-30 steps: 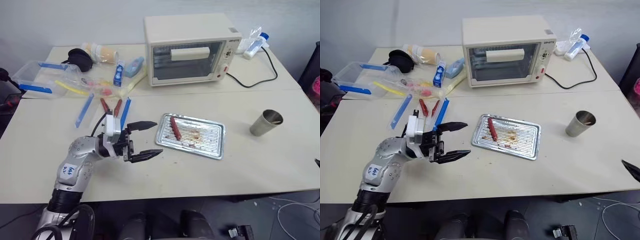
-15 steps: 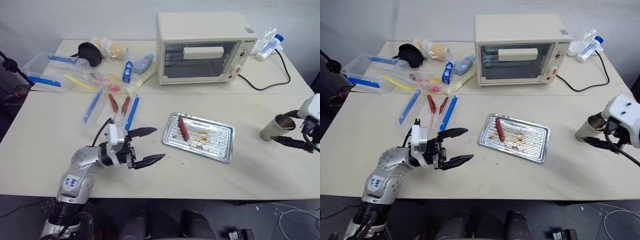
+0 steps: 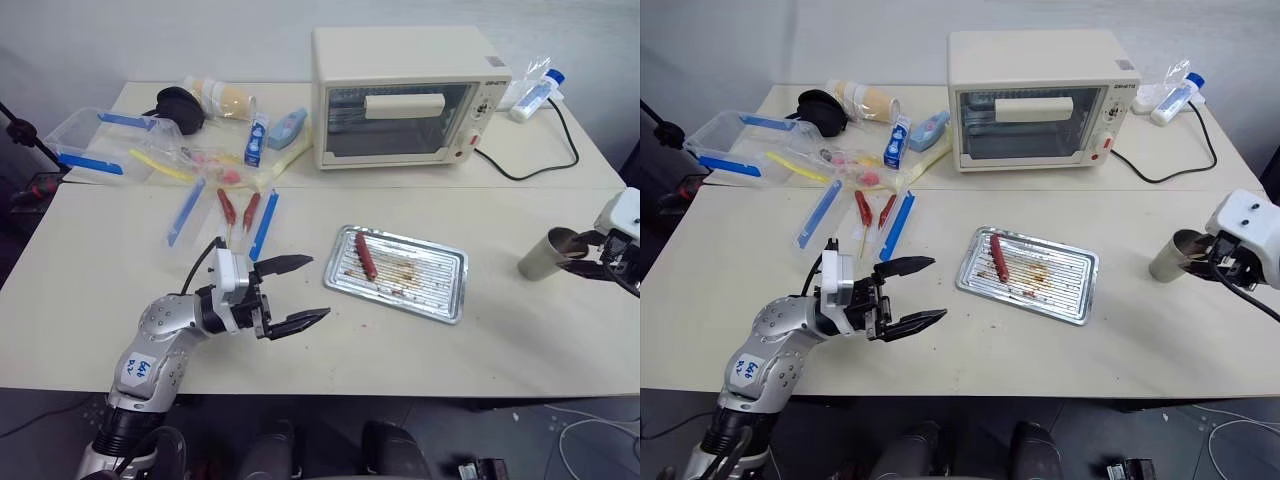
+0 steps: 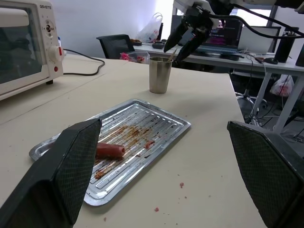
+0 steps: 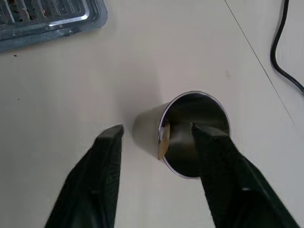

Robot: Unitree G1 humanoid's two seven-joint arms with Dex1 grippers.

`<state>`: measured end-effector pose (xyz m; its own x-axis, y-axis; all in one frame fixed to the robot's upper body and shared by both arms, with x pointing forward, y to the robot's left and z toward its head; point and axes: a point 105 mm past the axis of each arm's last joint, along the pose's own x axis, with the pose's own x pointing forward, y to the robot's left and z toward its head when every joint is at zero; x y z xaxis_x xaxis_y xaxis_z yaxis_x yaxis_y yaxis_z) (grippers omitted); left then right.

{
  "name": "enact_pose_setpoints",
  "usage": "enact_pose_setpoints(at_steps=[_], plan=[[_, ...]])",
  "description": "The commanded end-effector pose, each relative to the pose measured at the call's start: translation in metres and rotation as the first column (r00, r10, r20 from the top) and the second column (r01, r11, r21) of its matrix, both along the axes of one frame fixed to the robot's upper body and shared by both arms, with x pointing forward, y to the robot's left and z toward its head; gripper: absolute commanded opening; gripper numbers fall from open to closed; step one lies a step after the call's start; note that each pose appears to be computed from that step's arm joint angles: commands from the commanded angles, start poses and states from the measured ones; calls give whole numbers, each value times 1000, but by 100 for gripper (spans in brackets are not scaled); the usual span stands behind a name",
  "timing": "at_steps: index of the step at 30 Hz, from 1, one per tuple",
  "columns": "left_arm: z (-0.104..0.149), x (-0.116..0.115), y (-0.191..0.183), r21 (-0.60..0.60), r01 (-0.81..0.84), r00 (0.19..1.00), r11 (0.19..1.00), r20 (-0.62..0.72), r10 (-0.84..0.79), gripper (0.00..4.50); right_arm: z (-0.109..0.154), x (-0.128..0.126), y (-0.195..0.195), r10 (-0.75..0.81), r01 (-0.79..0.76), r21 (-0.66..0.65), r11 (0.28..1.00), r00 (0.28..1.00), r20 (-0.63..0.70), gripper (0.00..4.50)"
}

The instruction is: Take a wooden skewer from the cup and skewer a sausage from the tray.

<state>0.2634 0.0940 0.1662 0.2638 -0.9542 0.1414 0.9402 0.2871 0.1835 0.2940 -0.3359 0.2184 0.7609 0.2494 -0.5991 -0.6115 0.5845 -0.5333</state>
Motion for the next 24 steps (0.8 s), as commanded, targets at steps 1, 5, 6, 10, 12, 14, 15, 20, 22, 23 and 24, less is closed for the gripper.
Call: enact_pose_setpoints(at_steps=[1, 5, 6, 10, 12, 14, 15, 20, 22, 23, 24], plan=[[9, -3, -1, 7, 2, 999, 1000, 47, -2, 450, 6, 2, -1, 5, -5, -17, 1000, 1000, 23, 115], [9, -1, 0, 8, -4, 999, 1000, 53, 4, 450, 9, 4, -4, 3, -2, -24, 1000, 1000, 31, 3], [9, -1, 0, 8, -5, 999, 1000, 54, 5, 450, 10, 5, -4, 4, -3, -27, 1000, 999, 35, 3], [10, 0, 0, 7, -9, 998, 1000, 62, 9, 450, 20, 6, -5, -1, 1, -15, 1000, 999, 42, 3], [11, 2, 0, 4, -11, 998, 1000, 66, 11, 450, 27, 3, -6, 2, -1, -7, 1000, 999, 33, 3], [12, 3, 1, 1, -14, 997, 1000, 70, 14, 450, 41, -4, -6, 6, -6, 7, 1000, 1000, 19, 3], [13, 4, 1, 0, -15, 997, 1000, 71, 15, 450, 49, -8, -6, 17, -17, 14, 1000, 1000, 13, 3], [12, 6, 3, 0, -11, 998, 1000, 69, 11, 450, 90, -31, -4, 38, -38, 5, 999, 999, -12, 3], [12, 7, 5, -1, -10, 998, 1000, 67, 10, 450, 105, -38, 0, 44, -44, 7, 999, 999, 0, 3], [12, 8, 6, -5, -8, 998, 1000, 61, 8, 450, 115, -41, 4, 59, -60, 27, 998, 998, 22, 3], [12, 9, 7, -2, -8, 998, 1000, 57, 9, 450, 123, -44, 9, 77, -79, 53, 995, 996, 39, 3]])
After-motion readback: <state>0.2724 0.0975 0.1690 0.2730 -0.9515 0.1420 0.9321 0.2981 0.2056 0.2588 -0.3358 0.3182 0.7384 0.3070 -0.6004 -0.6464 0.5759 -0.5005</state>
